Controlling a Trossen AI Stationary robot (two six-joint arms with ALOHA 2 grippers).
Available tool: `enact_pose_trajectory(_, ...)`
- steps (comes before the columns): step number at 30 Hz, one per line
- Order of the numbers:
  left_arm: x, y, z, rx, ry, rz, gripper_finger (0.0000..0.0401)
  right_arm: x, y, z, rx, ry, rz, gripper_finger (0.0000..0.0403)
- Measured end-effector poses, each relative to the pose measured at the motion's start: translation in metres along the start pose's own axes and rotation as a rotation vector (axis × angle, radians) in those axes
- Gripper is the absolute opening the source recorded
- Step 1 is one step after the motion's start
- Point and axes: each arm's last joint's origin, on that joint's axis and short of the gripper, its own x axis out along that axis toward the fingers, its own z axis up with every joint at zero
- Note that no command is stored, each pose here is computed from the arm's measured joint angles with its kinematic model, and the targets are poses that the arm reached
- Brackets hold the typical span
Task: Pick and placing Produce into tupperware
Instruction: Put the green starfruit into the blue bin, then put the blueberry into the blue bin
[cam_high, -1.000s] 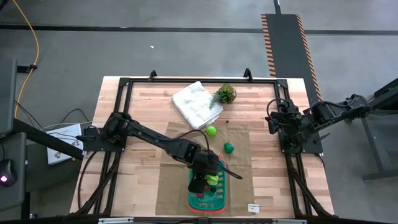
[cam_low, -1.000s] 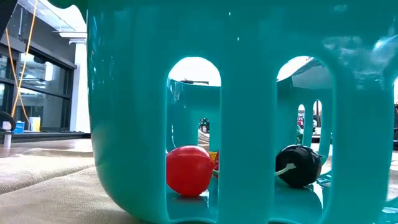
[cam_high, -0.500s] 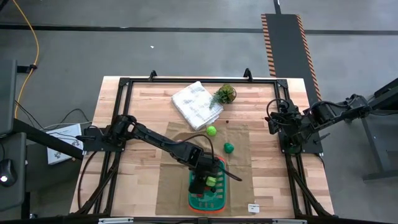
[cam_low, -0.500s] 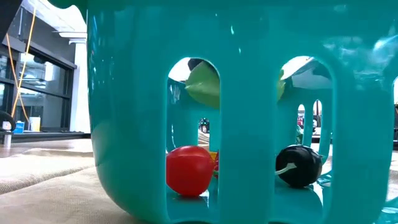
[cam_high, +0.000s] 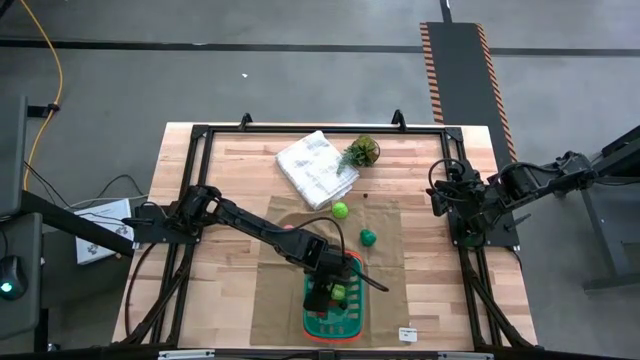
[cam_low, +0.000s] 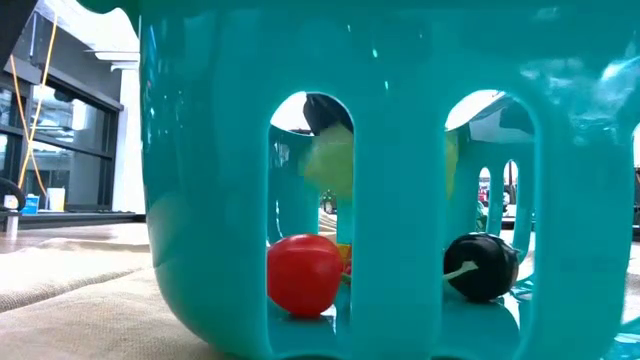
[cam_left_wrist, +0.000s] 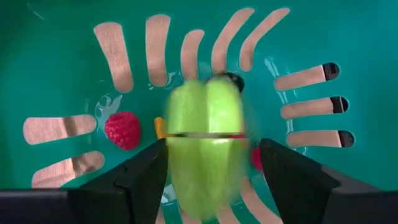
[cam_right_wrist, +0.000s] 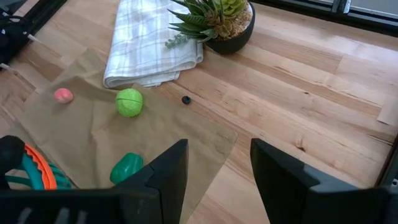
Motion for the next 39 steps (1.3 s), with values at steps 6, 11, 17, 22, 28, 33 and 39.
enact_pose_trajectory(6,0.000,0.000,0.000,0.000,-0.002,0.002,0.0219,0.000,0.000,0.000,0.000,0.004,0.001,0.0165)
enact_pose_trajectory(11,0.000,0.000,0.000,0.001,-0.005,0.001,0.0202,0.000,0.000,0.000,-0.001,0.004,0.001,0.0165)
enact_pose_trajectory(17,0.000,-0.001,0.000,0.000,0.002,-0.037,0.0197,0.000,0.000,0.000,-0.006,0.005,0.000,0.0165)
enact_pose_trajectory(22,-0.002,-0.001,0.000,-0.001,0.009,-0.050,0.0196,0.000,0.000,0.000,-0.005,0.004,0.000,0.0165)
enact_pose_trajectory(28,-0.021,-0.003,0.009,0.026,0.025,-0.034,0.0174,0.000,0.000,0.000,-0.009,0.005,0.000,0.0165)
enact_pose_trajectory(33,-0.052,-0.007,0.031,0.074,-0.030,-0.009,0.0141,0.000,0.000,0.000,-0.009,0.004,0.000,0.0165)
enact_pose_trajectory(39,-0.101,-0.014,0.058,0.136,-0.135,0.008,0.0095,0.000,0.000,0.000,-0.008,0.004,0.001,0.0165)
